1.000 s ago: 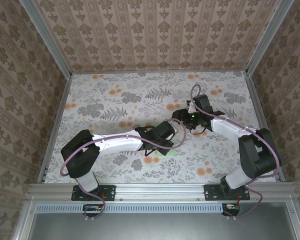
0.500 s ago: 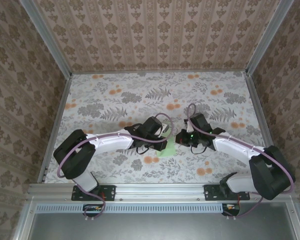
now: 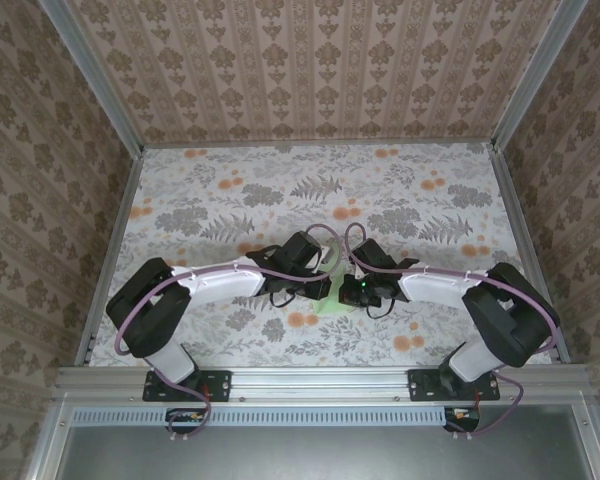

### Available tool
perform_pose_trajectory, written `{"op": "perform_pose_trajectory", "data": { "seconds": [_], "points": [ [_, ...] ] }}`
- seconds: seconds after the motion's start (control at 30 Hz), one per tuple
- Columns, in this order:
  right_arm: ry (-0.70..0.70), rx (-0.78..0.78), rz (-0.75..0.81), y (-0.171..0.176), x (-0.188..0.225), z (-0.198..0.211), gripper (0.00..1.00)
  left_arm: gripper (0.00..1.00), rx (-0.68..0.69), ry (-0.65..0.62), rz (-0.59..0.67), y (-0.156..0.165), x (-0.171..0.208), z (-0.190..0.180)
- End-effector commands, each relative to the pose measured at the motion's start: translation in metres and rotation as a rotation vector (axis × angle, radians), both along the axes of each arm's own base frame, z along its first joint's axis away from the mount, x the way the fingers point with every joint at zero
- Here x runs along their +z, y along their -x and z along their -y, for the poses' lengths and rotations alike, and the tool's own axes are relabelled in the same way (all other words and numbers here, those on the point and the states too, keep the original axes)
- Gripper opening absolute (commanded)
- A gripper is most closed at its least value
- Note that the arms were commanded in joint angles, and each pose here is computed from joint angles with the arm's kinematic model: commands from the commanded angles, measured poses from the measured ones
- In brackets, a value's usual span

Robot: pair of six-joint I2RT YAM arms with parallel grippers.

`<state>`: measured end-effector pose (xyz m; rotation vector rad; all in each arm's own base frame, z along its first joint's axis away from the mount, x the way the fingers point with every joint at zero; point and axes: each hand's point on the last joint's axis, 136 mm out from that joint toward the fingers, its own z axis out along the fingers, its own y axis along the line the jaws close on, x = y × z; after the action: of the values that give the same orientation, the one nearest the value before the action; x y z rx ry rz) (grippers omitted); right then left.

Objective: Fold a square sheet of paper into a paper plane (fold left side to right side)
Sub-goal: Fold the triangle a second time at the center of the table.

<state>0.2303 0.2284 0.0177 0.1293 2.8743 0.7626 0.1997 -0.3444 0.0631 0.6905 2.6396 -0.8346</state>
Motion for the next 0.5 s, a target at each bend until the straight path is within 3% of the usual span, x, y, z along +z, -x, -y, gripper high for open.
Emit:
{"op": "perform_pose_trajectory", "data": {
  "seconds": [0.0, 0.47],
  "points": [
    [0.069, -0.007, -0.026, 0.003, -0.007, 0.008, 0.01, 0.08, 0.027, -0.022, -0.029, 0.001, -0.004, -0.010],
    [0.138, 0.018, -0.076, 0.011, -0.019, 0.016, 0.01, 0.08, 0.059, -0.068, -0.036, -0.014, -0.019, -0.019]
  ]
}}
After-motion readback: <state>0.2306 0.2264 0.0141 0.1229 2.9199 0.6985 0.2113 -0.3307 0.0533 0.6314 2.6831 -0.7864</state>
